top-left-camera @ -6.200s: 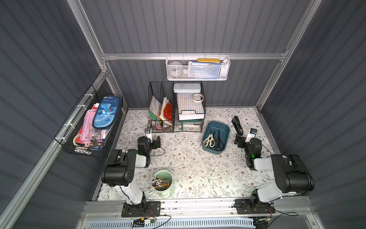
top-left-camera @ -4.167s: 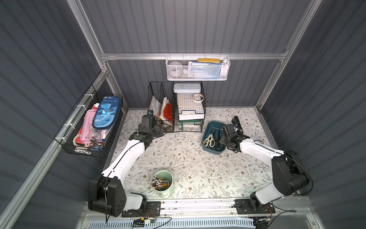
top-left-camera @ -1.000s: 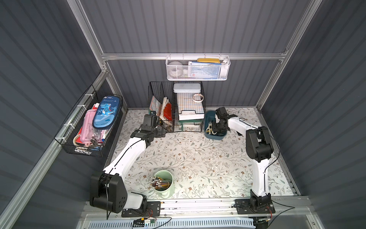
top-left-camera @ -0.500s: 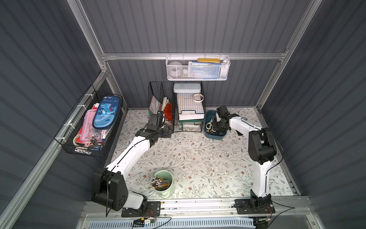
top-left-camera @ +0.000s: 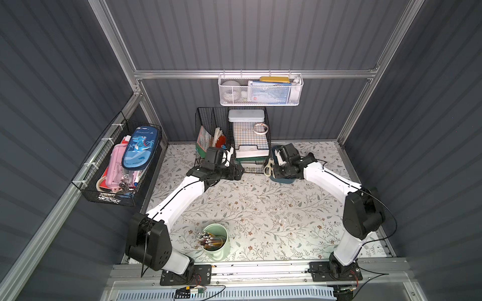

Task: Take the scissors out of the storage box
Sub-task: Pick up the scissors from the storage box.

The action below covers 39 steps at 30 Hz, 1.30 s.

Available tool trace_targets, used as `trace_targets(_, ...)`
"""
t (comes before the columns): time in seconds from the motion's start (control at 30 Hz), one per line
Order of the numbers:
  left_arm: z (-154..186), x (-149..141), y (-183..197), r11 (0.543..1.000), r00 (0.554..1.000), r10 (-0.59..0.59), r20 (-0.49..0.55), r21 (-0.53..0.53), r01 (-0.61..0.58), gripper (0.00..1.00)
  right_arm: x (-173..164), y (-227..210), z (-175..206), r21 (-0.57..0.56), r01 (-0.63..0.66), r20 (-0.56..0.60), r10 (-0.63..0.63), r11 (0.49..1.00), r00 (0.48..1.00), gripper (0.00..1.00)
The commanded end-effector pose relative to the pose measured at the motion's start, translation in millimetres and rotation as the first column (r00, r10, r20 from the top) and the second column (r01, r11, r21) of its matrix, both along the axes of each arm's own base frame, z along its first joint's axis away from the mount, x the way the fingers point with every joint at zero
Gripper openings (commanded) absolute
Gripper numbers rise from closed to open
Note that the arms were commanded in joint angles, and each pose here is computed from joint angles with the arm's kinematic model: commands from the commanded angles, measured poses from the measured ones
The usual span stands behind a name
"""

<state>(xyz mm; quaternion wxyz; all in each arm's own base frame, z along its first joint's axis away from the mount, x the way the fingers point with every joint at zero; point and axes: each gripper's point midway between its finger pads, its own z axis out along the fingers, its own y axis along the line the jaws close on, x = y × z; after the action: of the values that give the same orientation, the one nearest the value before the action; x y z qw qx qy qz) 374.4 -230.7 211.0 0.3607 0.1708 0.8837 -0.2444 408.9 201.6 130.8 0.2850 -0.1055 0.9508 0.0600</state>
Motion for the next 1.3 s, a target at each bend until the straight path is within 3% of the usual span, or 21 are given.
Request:
trace_targets(0.0, -12, -7, -13, 0.998, 0.998, -0.037, -0.052, -0.048, 0.034, 0.89, -1, 2, 3, -0.025, 0.018, 0.033, -0.017, 1.0, 0.999, 0.0)
trace_targets(0.13, -19, -5, -10, 0.999, 0.998, -0.014, -0.06, -0.035, 0.012, 0.89, 16, -21, -1, -0.118, 0.078, 0.054, -0.072, 0.99, 0.996, 0.0)
trace_targets(0.4, -19, -5, -4, 1.0, 0.999, 0.007, -0.054, -0.015, -0.008, 0.88, 52, -61, -2, -0.051, 0.163, 0.044, -0.161, 0.985, 0.986, 0.0)
trace_targets(0.57, -20, -4, -6, 1.0, 0.998, 0.009, -0.066, -0.017, -0.01, 0.89, 57, -63, 6, -0.059, 0.142, 0.061, -0.138, 0.988, 0.989, 0.0)
trace_targets(0.87, -4, -2, -54, 0.987, 0.991, -0.095, -0.092, -0.142, 0.081, 0.88, 16, -43, 20, -0.009, 0.064, 0.004, -0.064, 0.998, 0.998, 0.0)
trace_targets(1.27, -15, -19, -104, 0.952, 0.968, -0.212, -0.132, -0.252, 0.174, 0.88, -36, 16, 22, 0.103, -0.026, -0.029, 0.03, 0.994, 0.999, 0.0)
